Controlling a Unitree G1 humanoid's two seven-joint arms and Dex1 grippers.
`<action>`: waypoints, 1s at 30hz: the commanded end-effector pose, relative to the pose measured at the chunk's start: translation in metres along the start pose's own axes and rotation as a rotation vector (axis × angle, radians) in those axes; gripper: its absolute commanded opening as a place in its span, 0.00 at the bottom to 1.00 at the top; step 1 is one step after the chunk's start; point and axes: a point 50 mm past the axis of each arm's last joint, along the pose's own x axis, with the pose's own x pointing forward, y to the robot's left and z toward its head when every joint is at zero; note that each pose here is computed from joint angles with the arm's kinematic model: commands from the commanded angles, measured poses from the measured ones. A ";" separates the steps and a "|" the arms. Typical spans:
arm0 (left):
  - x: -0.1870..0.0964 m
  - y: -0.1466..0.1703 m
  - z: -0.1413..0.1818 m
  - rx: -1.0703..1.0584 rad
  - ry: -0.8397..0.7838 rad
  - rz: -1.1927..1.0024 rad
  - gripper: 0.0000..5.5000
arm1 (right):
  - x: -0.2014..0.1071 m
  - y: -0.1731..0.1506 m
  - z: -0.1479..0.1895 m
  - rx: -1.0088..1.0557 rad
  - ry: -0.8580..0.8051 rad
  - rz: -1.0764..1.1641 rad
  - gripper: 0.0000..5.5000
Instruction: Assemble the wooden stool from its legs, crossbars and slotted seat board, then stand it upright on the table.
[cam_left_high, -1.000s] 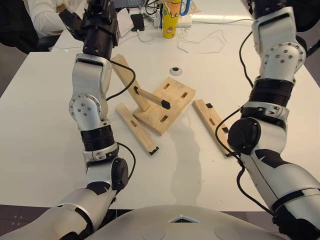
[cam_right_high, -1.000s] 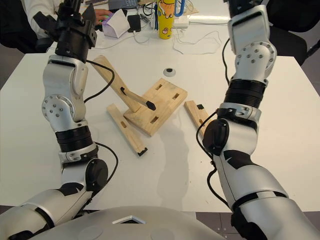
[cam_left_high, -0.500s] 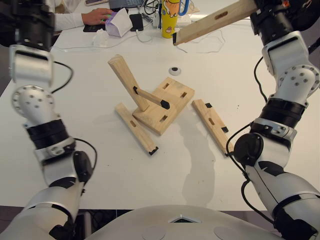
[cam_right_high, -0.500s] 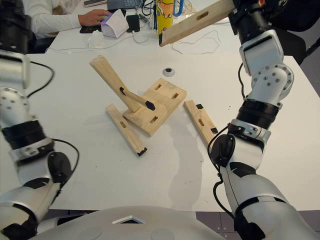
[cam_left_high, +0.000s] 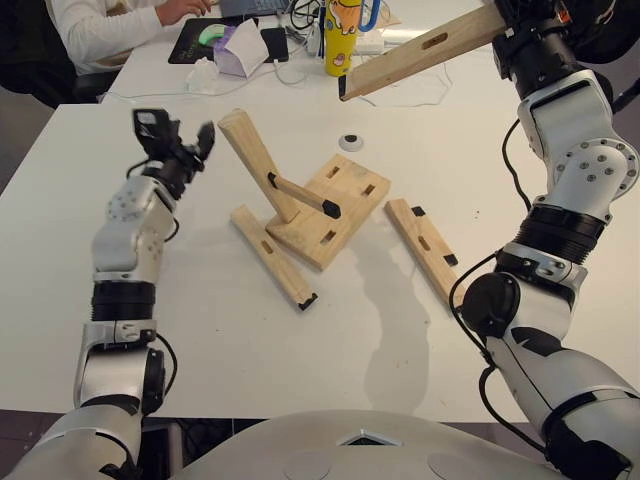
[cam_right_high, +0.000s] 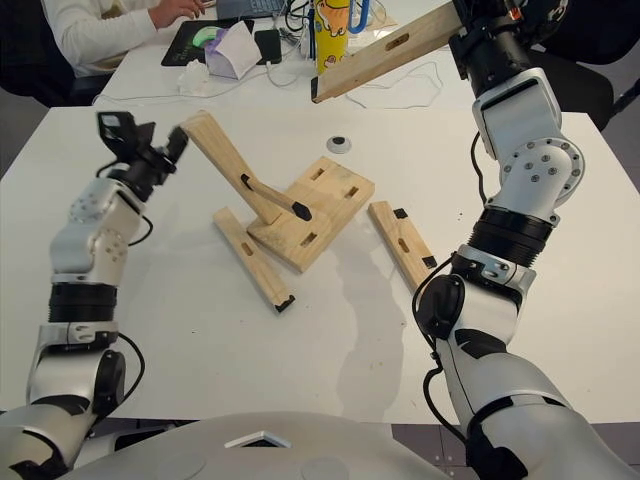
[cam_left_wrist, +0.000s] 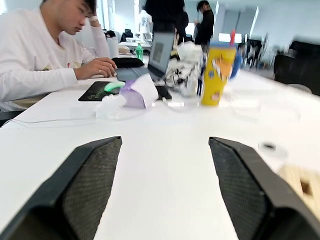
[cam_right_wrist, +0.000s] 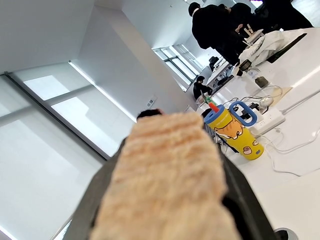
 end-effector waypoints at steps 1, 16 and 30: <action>-0.004 -0.014 -0.022 0.135 0.074 -0.091 0.59 | 0.000 0.003 -0.002 0.009 0.006 0.017 0.18; -0.019 -0.068 -0.074 0.340 0.277 -0.385 0.59 | 0.001 0.009 0.003 0.031 -0.018 0.041 0.18; -0.030 -0.102 -0.056 0.333 0.328 -0.524 0.59 | -0.014 0.003 0.027 -0.299 0.015 -0.049 0.18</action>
